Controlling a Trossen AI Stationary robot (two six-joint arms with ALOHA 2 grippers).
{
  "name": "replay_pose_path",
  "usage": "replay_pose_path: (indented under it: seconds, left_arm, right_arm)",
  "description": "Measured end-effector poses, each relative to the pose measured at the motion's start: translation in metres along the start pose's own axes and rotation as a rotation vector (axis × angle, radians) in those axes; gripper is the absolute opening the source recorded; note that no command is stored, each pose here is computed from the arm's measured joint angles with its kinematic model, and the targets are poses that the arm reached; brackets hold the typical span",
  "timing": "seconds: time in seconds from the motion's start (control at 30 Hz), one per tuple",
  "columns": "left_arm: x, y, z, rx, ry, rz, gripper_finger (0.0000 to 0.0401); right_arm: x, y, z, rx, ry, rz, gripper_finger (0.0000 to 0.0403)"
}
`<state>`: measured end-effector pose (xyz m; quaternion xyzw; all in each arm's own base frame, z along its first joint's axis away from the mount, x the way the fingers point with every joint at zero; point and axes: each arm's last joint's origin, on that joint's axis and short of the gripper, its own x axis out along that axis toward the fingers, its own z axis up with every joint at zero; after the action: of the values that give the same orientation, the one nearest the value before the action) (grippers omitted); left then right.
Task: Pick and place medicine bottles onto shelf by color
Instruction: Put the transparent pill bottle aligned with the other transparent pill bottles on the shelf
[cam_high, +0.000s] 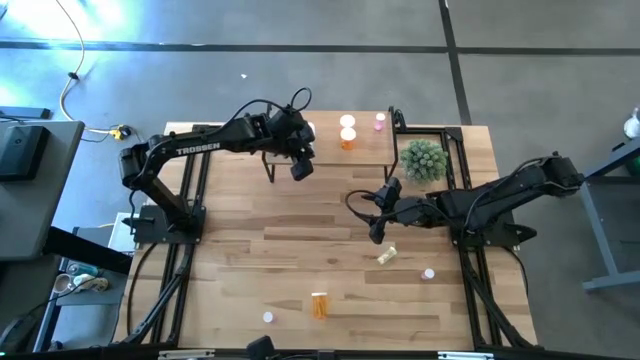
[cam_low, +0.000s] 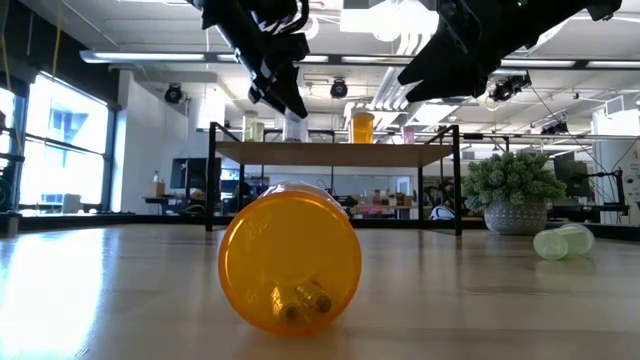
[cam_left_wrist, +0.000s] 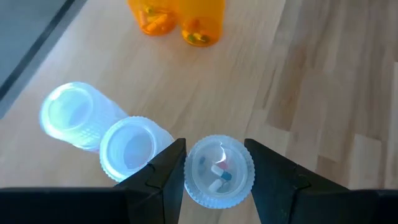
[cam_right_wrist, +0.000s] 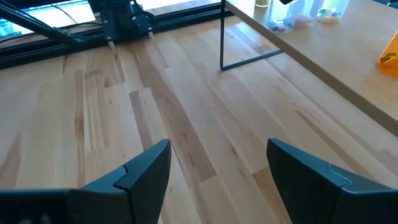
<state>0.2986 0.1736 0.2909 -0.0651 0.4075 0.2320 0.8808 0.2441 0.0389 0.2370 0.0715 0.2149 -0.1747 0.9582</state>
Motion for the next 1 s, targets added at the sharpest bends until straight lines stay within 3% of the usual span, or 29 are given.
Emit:
replay_pose_path:
  seconds: [0.73, 1.0]
  left_arm:
    - [0.001, 0.018, -0.001, -0.039, -0.011, 0.045, 0.0141]
    - [0.001, 0.017, 0.0, -0.074, -0.017, -0.011, 0.0141]
  right_arm:
    - [0.0, 0.0, 0.0, 0.026, 0.0, 0.0, 0.0257]
    - [0.0, 0.0, 0.0, 0.028, -0.003, 0.001, 0.0257]
